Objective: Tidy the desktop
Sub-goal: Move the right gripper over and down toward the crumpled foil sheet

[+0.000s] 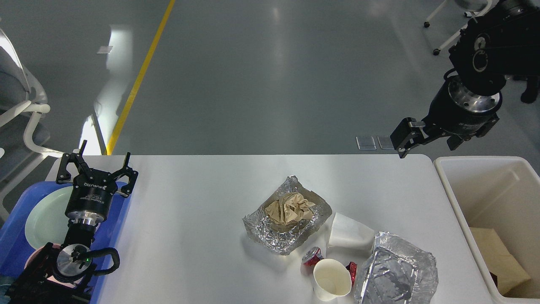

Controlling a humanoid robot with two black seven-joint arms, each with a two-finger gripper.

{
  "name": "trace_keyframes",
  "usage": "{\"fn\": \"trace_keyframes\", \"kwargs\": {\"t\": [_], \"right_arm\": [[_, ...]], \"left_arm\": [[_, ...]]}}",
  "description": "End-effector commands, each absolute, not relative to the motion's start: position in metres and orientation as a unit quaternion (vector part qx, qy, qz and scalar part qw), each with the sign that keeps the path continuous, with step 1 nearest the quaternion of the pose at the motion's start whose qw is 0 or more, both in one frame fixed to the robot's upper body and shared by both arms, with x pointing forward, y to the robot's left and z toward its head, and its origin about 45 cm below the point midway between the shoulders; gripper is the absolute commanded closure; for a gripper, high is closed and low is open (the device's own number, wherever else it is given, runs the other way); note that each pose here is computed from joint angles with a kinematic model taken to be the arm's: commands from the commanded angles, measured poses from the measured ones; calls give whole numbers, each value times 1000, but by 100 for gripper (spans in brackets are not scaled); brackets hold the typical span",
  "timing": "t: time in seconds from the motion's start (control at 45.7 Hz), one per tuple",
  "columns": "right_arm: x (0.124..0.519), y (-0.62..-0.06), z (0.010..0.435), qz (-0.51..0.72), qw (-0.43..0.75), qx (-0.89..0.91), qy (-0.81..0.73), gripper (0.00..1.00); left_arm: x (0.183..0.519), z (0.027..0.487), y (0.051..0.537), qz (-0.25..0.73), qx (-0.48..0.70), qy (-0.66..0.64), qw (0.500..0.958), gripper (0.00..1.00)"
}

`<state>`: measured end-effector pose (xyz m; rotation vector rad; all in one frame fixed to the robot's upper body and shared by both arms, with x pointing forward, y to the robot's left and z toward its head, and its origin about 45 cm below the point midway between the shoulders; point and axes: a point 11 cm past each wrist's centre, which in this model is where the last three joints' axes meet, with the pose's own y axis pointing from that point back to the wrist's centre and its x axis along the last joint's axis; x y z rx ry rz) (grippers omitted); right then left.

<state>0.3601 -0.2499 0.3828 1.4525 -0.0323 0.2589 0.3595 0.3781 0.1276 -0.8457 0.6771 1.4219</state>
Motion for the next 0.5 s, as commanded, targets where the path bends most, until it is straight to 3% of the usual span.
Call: {"fn": "trace_keyframes", "kwargs": {"t": [0.0, 0.109, 0.481], "right_arm": [[327, -225, 398, 116, 723, 681, 3, 0], [310, -214, 393, 98, 716, 691, 15, 0], [312, -212, 393, 99, 713, 694, 7, 0]], "left_arm": [[360, 128, 378, 620, -368, 296, 627, 3], [360, 128, 378, 620, -368, 296, 627, 3], [360, 128, 378, 620, -368, 296, 627, 3]]}}
